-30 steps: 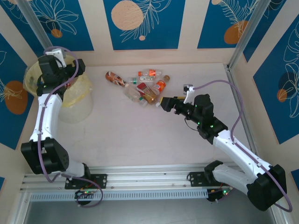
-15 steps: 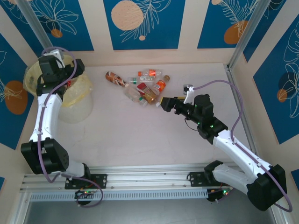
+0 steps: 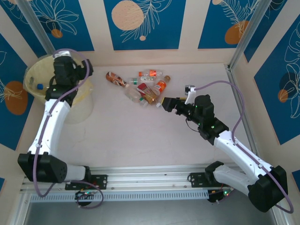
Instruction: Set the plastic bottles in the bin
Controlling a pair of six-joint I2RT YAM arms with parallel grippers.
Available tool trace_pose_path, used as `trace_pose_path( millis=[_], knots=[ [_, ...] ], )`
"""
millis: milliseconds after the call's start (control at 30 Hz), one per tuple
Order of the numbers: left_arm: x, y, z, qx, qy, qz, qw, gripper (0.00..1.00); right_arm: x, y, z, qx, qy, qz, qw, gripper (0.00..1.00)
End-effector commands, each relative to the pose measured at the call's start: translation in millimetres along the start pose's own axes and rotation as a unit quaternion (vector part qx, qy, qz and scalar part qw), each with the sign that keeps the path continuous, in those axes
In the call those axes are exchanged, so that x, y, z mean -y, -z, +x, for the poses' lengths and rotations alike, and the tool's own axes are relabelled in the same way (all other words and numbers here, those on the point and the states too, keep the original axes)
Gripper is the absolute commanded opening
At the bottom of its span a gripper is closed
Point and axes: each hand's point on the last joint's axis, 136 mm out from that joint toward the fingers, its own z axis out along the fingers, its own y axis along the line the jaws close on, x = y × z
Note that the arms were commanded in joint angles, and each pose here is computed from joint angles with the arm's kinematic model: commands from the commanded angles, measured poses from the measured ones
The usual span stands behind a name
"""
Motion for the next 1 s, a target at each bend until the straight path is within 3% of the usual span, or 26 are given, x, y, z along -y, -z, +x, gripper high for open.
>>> trace_pose_path(
  millis=[0, 267, 600, 800, 967],
  knots=[
    [29.9, 13.2, -10.7, 0.024, -0.027, 0.015, 0.999, 1.0, 1.6, 6.6, -8.9, 0.017, 0.0, 0.014, 1.0, 1.0],
    [135.6, 0.9, 48.6, -0.035, -0.091, 0.114, 0.989, 1.0, 47.7, 16.7, -4.6, 0.015, -0.053, 0.122, 0.991, 1.0],
    [181.4, -30.9, 137.1, -0.162, -0.09, 0.178, 0.966, 1.0, 99.6, 18.9, 15.8, -0.038, -0.118, 0.209, 0.97, 1.0],
    [174.7, -62.9, 180.9, -0.218, -0.093, 0.125, 0.963, 1.0, 105.4, 14.5, 18.0, -0.046, -0.141, 0.217, 0.965, 1.0],
    [152.4, -85.9, 210.9, -0.252, -0.029, 0.025, 0.967, 1.0, 107.5, 15.3, 21.7, -0.05, -0.151, 0.219, 0.963, 1.0]
  ],
)
